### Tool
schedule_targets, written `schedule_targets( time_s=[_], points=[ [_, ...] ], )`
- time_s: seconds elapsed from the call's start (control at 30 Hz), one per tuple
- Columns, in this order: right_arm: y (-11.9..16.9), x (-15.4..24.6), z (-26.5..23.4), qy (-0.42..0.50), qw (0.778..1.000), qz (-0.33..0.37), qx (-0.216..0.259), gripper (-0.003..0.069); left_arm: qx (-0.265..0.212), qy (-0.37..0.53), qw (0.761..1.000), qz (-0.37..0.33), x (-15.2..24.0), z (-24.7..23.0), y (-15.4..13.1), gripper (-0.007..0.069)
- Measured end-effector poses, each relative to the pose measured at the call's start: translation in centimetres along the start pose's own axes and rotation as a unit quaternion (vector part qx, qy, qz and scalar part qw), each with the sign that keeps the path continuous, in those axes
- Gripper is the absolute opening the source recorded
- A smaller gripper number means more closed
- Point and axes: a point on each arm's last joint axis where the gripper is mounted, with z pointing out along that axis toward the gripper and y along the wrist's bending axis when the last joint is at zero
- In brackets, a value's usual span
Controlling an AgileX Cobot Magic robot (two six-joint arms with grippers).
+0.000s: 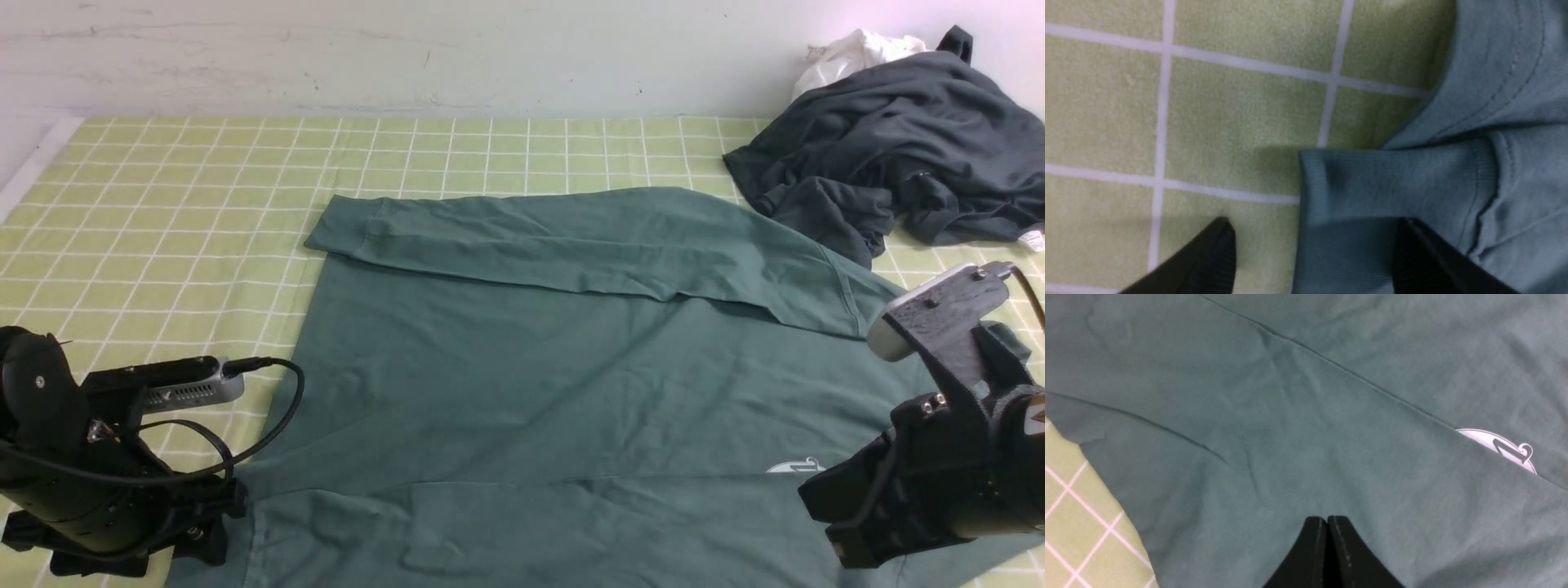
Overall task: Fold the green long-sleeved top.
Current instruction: Use the left arm to clamp the cuff closest to it
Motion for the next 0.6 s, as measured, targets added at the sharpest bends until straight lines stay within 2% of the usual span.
schedule_targets(
  time_s=[0.2, 0.4, 0.6],
  points=[
    [-0.01, -0.04, 0.02, -0.002, 1.000, 0.001, 0.000, -0.0010, 0.002, -0.022, 1.000, 0.005, -0.44, 0.09, -0.05, 0.0347],
    [-0.07, -0.16, 0.02, -0.008, 1.000, 0.002, 0.003, -0.0010, 0.010, -0.022, 0.999, 0.030, -0.44, 0.08, -0.19, 0.0267],
    [-0.07, -0.17, 0.02, -0.009, 1.000, 0.002, 0.004, -0.0010, 0.023, -0.025, 0.996, 0.083, -0.45, 0.03, -0.45, 0.0078]
  ],
)
